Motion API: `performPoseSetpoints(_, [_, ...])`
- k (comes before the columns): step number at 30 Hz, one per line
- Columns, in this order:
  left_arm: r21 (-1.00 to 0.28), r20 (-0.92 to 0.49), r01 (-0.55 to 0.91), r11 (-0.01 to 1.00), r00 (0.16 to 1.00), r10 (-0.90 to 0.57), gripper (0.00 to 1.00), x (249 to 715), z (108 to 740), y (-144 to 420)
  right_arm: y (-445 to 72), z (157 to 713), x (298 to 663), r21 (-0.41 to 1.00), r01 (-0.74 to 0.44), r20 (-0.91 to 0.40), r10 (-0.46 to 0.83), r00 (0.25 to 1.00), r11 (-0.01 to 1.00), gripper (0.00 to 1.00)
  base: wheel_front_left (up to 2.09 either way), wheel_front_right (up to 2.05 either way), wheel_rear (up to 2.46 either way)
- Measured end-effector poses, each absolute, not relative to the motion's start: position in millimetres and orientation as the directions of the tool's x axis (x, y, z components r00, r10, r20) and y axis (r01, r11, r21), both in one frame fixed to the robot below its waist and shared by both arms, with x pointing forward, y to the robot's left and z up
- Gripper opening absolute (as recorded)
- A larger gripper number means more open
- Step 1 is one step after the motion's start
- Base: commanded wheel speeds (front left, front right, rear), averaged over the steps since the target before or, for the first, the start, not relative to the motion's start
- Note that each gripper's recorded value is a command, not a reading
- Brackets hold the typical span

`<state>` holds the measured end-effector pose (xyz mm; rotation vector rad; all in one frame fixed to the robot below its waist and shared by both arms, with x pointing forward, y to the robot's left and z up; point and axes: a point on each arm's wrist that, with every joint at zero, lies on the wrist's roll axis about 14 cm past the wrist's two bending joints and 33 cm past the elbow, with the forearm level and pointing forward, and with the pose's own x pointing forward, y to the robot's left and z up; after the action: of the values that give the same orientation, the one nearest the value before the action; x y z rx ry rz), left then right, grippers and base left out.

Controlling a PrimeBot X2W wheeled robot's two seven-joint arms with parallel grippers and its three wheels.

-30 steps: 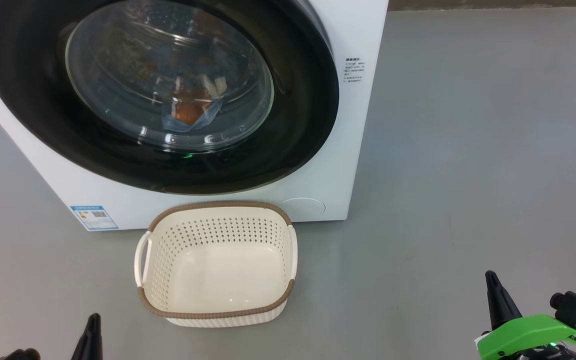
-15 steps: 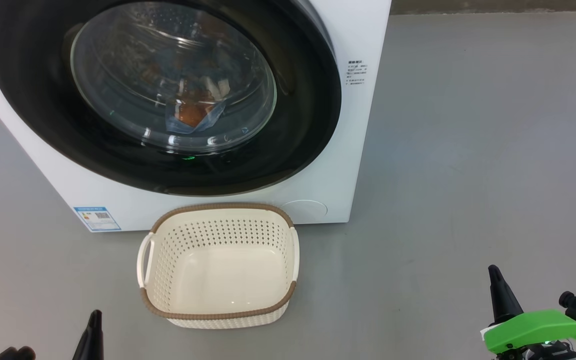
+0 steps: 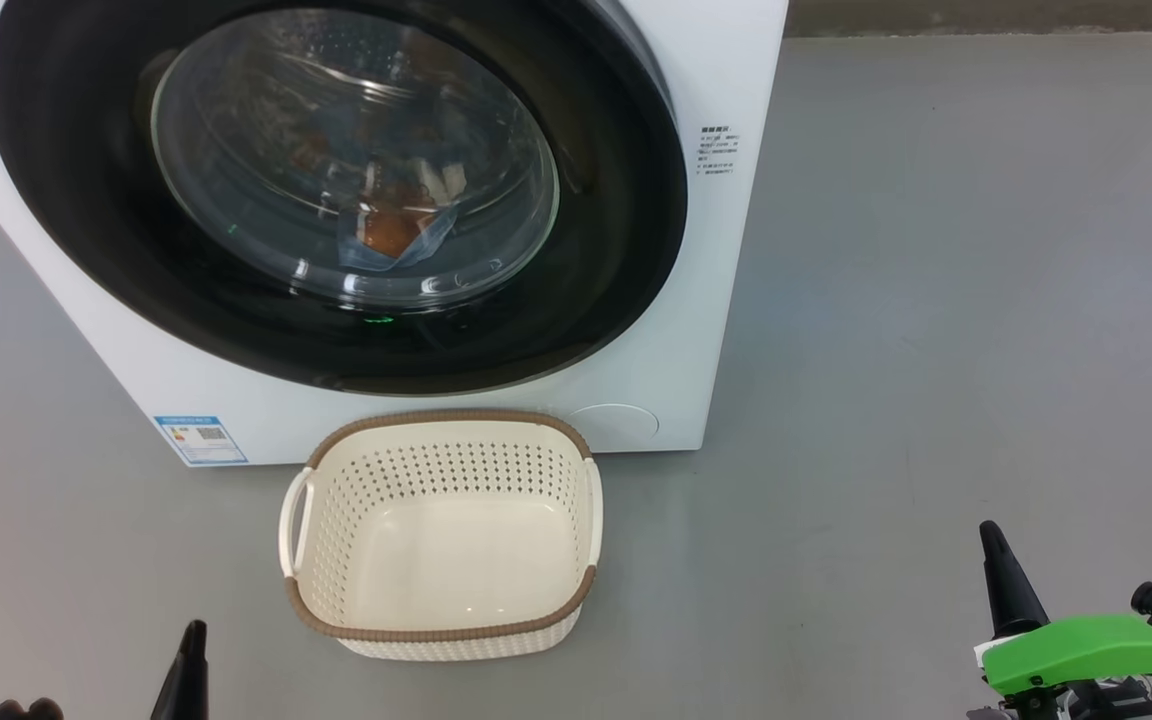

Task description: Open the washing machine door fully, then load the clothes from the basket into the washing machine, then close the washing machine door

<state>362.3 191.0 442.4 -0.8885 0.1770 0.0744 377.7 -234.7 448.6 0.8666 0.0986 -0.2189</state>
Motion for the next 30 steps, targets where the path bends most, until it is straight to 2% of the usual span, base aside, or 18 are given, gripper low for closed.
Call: performPoseSetpoints(30, [-0.922,-0.156,-0.142,0.360,0.988,-0.008,0.00,370,457,190,-225,464,380,0.915,0.171,-0.142,-0.106,0.984,0.365,0.00,0.00,0.00,0.00])
